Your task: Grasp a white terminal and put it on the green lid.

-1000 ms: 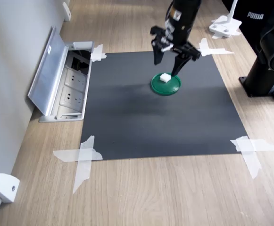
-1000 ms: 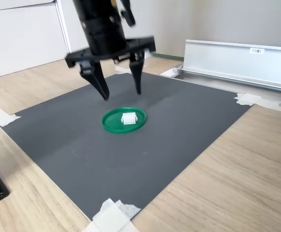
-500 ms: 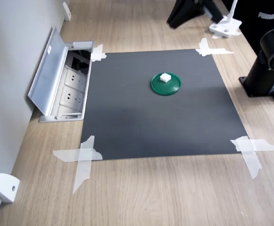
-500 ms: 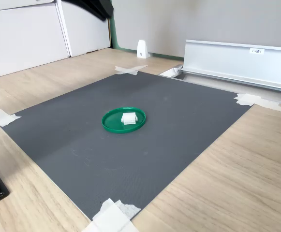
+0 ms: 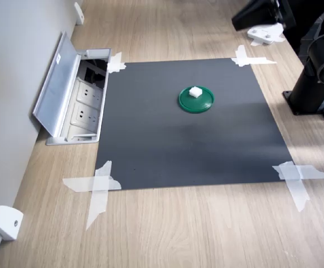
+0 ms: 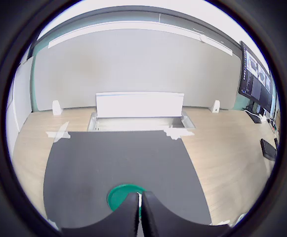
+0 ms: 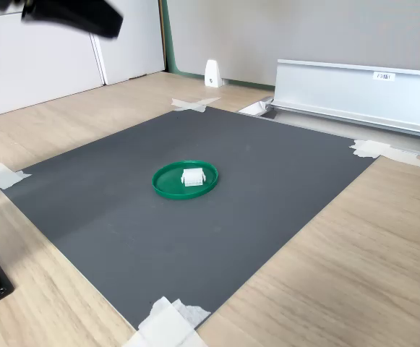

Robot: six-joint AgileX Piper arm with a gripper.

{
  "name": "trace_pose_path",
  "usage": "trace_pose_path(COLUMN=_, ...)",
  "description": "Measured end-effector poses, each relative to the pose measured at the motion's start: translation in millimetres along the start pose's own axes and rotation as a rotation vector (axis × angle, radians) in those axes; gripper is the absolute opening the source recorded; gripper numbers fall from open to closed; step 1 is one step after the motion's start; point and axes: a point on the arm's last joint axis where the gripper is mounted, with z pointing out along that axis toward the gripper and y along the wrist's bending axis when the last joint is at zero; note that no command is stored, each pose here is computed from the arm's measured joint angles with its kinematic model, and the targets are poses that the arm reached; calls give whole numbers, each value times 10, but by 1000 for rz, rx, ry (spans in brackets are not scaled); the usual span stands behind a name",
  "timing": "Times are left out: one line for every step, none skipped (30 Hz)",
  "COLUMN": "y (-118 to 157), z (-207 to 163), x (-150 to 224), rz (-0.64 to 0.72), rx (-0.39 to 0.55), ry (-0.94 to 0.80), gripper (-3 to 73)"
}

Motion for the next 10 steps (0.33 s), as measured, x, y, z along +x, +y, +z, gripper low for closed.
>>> trace_pose_path(y=2, z=-11, x=47, rz=1, rx=0, ry=-4, gripper=-5)
trace_pose_path(y=4, z=-24, x=85, rz=1, rx=1, ry=-11, gripper=-5)
trace_pose_path(y=6, z=-38, x=119, rz=3, rx=1, ry=-19, gripper=-5)
trace_pose_path(y=8, z=-53, x=150, rz=3, rx=1, ry=-28, gripper=-5)
trace_pose_path(y=10, z=-68, x=182, rz=3, rx=1, ry=-32, gripper=-5)
trace_pose_path(y=12, z=-82, x=209, rz=4, rx=1, ry=-39, gripper=-5)
trace_pose_path(y=13, z=-93, x=236, rz=4, rx=1, ry=-45, gripper=-5)
trace_pose_path(y=14, z=-102, x=262, rz=4, rx=2, ry=-51, gripper=-5)
trace_pose_path(y=16, z=-108, x=285, rz=5, rx=1, ry=-55, gripper=-5)
trace_pose_path(y=17, z=-116, x=311, rz=5, rx=2, ry=-62, gripper=-5)
